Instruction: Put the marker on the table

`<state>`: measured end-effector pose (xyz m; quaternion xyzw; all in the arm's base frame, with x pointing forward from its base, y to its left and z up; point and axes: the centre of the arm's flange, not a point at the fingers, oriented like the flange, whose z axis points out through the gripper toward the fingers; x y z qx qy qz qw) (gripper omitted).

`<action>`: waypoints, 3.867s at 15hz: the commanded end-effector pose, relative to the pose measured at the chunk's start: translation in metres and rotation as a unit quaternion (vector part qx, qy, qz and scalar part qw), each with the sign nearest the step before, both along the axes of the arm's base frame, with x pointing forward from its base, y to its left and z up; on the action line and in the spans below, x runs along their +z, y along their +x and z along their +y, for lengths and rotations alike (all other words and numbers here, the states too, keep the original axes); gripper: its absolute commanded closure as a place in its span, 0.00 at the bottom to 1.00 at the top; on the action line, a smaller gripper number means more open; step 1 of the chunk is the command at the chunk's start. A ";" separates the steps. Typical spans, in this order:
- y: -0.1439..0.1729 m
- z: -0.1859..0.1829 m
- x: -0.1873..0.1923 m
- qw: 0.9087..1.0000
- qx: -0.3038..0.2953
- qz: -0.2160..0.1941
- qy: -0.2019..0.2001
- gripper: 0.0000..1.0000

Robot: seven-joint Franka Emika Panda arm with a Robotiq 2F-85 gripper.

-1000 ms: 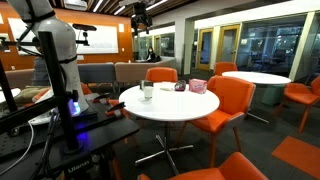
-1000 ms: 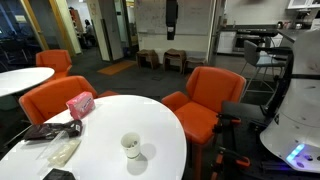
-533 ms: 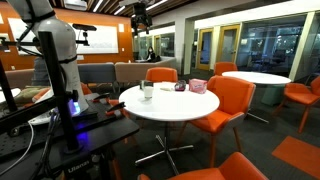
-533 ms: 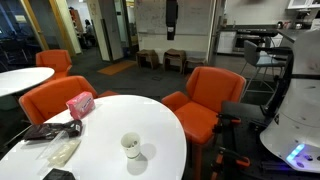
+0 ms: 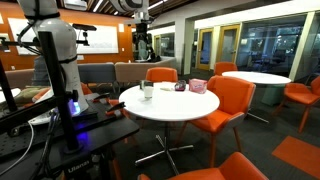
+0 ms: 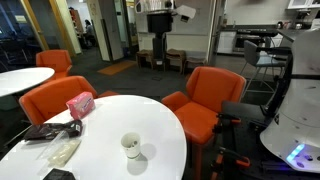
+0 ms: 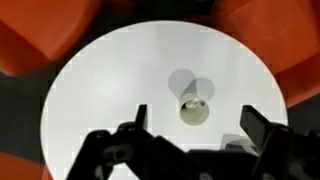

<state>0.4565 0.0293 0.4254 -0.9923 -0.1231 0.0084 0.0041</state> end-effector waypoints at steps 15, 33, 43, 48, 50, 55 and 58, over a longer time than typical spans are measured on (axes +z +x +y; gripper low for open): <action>0.061 0.034 -0.198 0.995 -0.091 0.025 -0.014 0.00; 0.091 0.083 -0.244 0.997 -0.074 0.036 -0.008 0.00; 0.131 0.093 -0.283 0.996 -0.072 0.057 -0.007 0.67; 0.143 0.098 -0.296 0.995 -0.079 0.065 -0.002 0.51; 0.145 0.099 -0.297 0.994 -0.084 0.064 0.002 0.47; 0.144 0.102 -0.303 0.990 -0.116 0.074 0.005 0.62; 0.141 0.100 -0.302 0.986 -0.149 0.076 0.001 0.65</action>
